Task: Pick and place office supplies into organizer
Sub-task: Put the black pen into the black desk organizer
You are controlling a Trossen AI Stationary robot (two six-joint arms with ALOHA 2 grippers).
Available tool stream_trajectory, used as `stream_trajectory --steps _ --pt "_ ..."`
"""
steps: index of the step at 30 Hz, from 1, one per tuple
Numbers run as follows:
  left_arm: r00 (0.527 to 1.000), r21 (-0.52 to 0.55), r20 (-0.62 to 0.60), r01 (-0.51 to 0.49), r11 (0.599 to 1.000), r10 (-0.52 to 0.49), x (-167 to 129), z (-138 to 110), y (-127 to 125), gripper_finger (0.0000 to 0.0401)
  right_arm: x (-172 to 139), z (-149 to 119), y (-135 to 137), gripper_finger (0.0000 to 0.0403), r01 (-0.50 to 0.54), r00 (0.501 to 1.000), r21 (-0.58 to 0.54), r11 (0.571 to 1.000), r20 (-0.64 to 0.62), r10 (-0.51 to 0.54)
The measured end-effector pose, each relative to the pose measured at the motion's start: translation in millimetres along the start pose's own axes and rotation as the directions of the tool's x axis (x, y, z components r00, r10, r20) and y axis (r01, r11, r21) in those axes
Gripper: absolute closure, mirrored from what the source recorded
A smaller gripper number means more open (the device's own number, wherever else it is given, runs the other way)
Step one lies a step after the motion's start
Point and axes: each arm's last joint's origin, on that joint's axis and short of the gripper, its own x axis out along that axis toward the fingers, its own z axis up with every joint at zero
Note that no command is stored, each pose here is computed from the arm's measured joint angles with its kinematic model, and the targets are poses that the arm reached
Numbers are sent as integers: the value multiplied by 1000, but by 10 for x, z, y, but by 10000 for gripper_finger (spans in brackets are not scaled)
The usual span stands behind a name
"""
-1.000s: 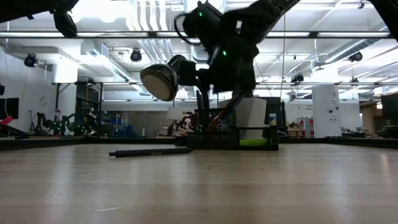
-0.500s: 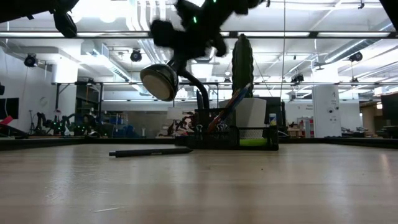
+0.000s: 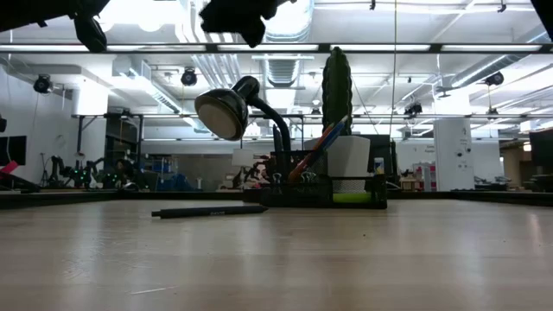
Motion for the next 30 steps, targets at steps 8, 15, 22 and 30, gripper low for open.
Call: stream_trajectory --steps 8,15,22,30 --pt "1000 0 -1 0 1000 0 0 -1 0 401 320 -18 -20 248 -46 968 -30 998 -248 37" --pt "1000 0 0 1 1000 -1 0 1 0 401 793 -180 15 236 -155 901 -147 977 -427 79" --pt "1000 -3 0 0 1000 0 0 0 0 401 1117 -453 -10 247 -187 828 -120 975 -553 91" --pt "1000 -3 -1 -1 1000 1 1 0 0 401 1288 -589 -78 255 -110 809 -193 975 -588 -25"
